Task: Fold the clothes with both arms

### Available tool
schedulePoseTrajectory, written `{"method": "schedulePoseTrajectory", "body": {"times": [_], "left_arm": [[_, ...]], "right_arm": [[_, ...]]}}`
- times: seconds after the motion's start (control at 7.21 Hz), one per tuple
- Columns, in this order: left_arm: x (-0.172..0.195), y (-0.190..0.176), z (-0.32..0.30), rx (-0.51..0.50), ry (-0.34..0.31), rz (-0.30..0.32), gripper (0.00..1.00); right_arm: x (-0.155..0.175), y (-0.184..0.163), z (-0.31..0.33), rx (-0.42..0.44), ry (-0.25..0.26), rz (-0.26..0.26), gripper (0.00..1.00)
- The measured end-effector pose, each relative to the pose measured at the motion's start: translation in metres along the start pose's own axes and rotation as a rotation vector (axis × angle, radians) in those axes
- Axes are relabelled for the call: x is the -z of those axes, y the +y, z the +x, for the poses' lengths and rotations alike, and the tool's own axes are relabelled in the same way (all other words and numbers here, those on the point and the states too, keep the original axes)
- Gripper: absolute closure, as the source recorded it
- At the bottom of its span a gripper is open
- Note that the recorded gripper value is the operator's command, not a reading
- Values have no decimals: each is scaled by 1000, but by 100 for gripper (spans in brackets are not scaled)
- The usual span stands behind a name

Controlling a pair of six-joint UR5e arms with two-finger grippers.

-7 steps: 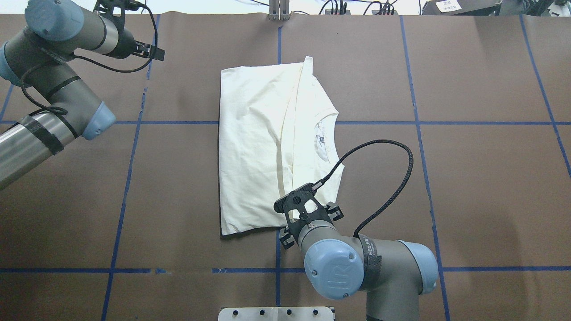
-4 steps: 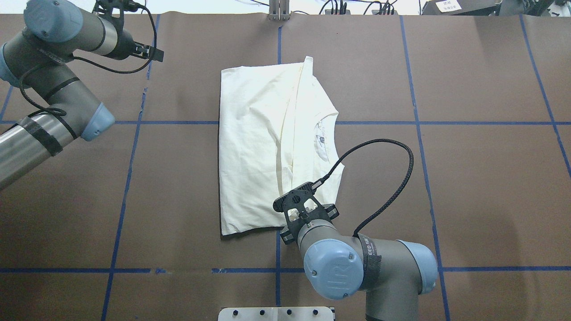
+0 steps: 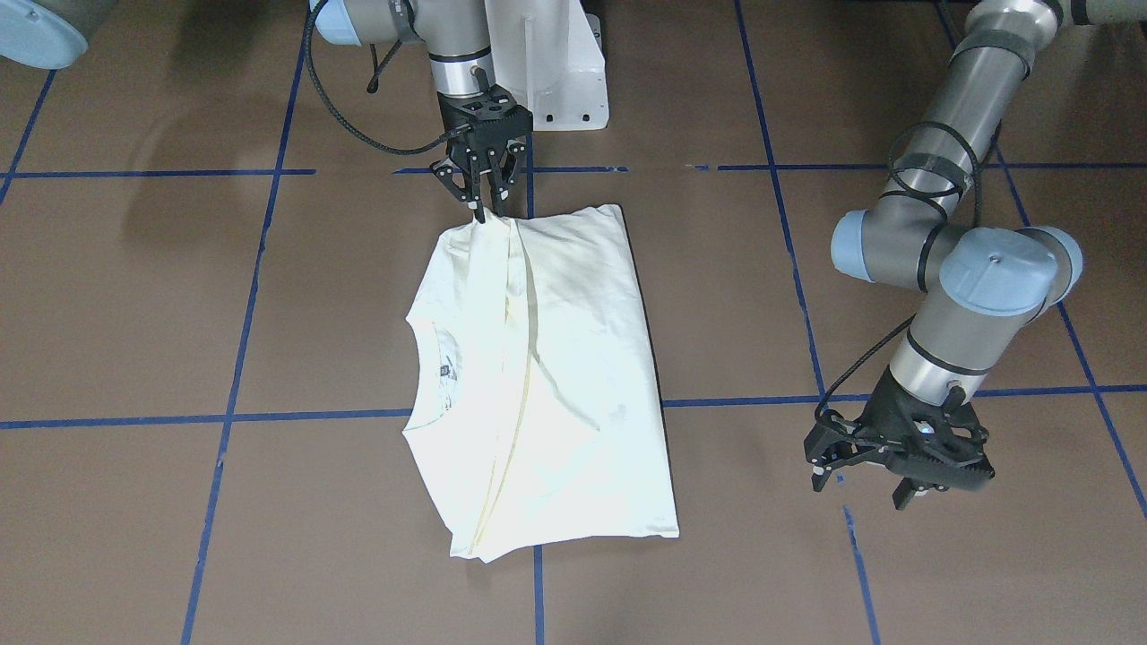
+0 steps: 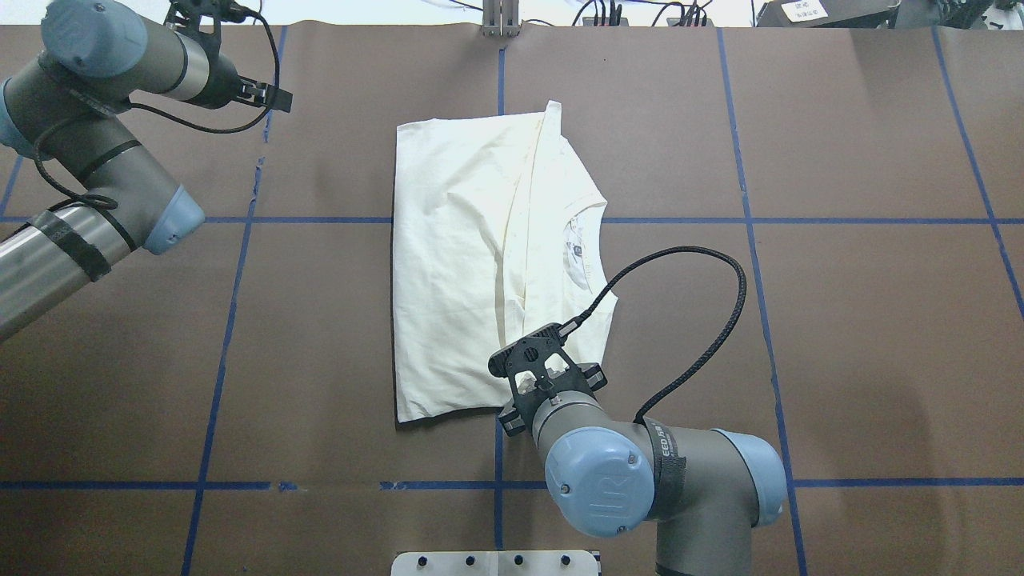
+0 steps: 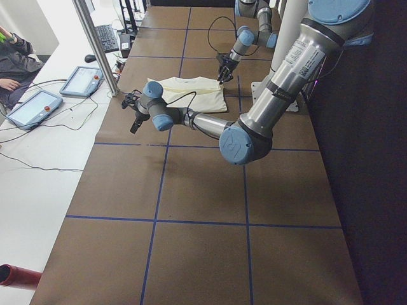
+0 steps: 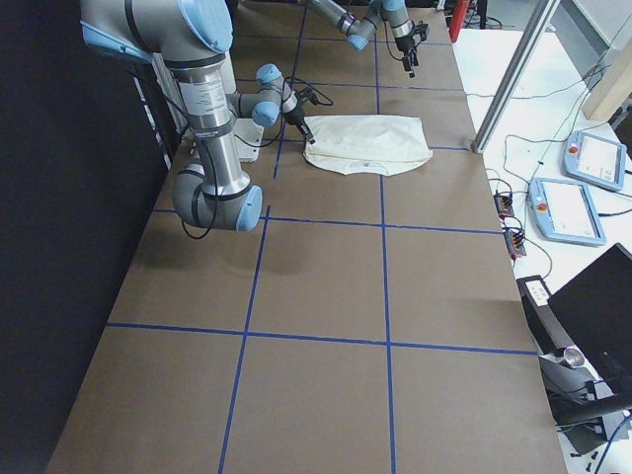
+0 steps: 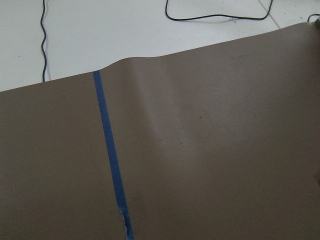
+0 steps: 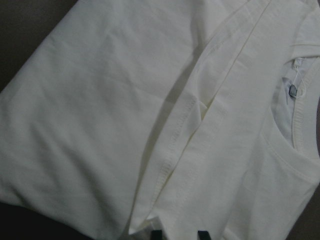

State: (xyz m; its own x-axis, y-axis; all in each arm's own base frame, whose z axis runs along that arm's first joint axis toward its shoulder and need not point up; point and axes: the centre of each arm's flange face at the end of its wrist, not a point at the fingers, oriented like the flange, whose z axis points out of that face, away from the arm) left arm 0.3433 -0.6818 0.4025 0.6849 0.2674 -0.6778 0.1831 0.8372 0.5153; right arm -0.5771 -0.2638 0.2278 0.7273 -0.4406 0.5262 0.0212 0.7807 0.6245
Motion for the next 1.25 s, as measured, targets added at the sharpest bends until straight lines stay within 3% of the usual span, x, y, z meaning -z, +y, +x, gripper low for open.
{"method": "schedulePoseTrajectory", "body": {"times": [0.56,1.11,1.25], "left_arm": [[0,1,-1,0,0,0,0],[0,1,-1,0,-1,-1,0],[0,1,-1,0,-1,-1,0]], "right_arm": [[2,-4,-5,-22,-49,29,56],[-3,0,-5,79,-43,20,59],[-4,1,-5,87,-42,19,75]]}}
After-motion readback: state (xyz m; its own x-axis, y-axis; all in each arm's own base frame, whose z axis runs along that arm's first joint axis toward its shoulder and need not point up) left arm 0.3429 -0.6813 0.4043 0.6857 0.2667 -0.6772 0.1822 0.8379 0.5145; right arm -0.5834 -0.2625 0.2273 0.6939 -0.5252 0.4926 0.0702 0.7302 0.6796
